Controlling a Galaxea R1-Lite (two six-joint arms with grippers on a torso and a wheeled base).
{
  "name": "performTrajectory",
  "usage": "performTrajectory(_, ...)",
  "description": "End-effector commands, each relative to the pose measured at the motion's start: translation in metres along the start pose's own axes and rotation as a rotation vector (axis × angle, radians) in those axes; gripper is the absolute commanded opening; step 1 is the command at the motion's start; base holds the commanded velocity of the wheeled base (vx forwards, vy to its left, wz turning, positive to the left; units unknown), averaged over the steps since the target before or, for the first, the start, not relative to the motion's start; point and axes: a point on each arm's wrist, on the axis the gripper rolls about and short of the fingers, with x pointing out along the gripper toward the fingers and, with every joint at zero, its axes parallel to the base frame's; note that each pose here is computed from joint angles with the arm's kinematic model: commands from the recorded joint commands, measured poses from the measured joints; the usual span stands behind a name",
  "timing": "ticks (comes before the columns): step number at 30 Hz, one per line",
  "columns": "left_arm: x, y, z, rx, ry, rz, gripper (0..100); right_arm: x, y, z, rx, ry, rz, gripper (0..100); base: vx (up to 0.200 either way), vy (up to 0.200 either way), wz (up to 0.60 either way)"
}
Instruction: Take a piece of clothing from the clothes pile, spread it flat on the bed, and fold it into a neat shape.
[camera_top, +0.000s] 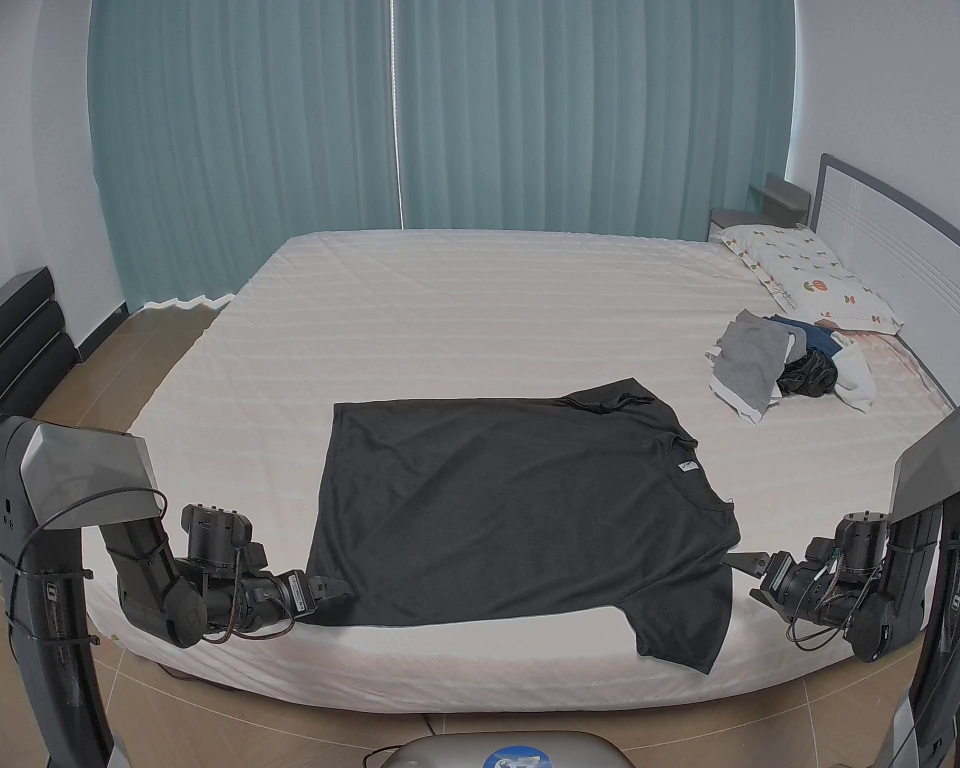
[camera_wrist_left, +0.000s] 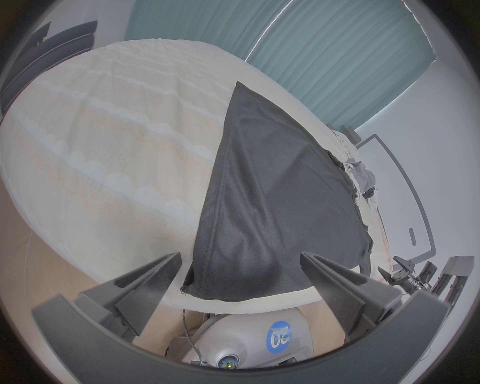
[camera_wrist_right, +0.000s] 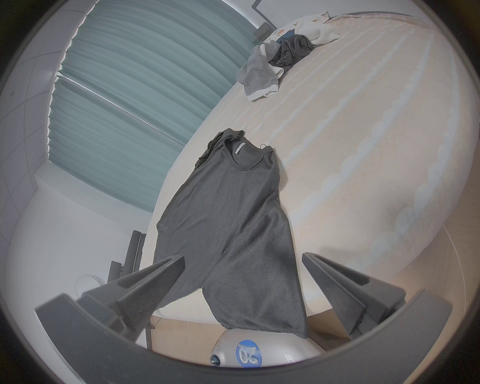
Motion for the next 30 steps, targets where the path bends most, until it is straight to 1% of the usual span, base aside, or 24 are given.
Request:
performTrajectory(1,0.005,0.002,-0.004,0.005,0.016,0.007,100,0.001,0.0,-0.001,-0.004,0.001,0.004,100,0.0,0.0,0.0)
performTrajectory(11,0.006,0.0,-0.005,0.028,0.021,0.002,100,0.002,0.0,-0.001,-0.005,0.0,0.005,100,0.0,0.0,0.0)
performTrajectory(12,0.006,0.0,-0.005,0.027,0.021,0.002,0,0.002,0.0,-0.001,-0.005,0.0,0.005,100,0.0,0.0,0.0)
performTrajectory(15,0.005,0.001,-0.005,0.018,0.018,0.014,0,0.001,0.0,-0.001,-0.005,0.0,0.003,100,0.0,0.0,0.0)
performTrajectory(20,0.0,0.009,-0.005,-0.01,0.003,0.06,0,0.001,-0.001,-0.001,-0.003,0.001,0.0,100,0.0,0.0,0.0)
performTrajectory(26,-0.004,0.011,-0.005,-0.026,-0.003,0.064,0,0.002,0.0,-0.001,-0.003,0.003,0.002,100,0.0,0.0,0.0)
performTrajectory(30,-0.005,0.01,-0.005,-0.033,-0.018,0.054,0,0.007,0.0,-0.007,-0.01,0.039,0.018,100,0.0,0.0,0.0)
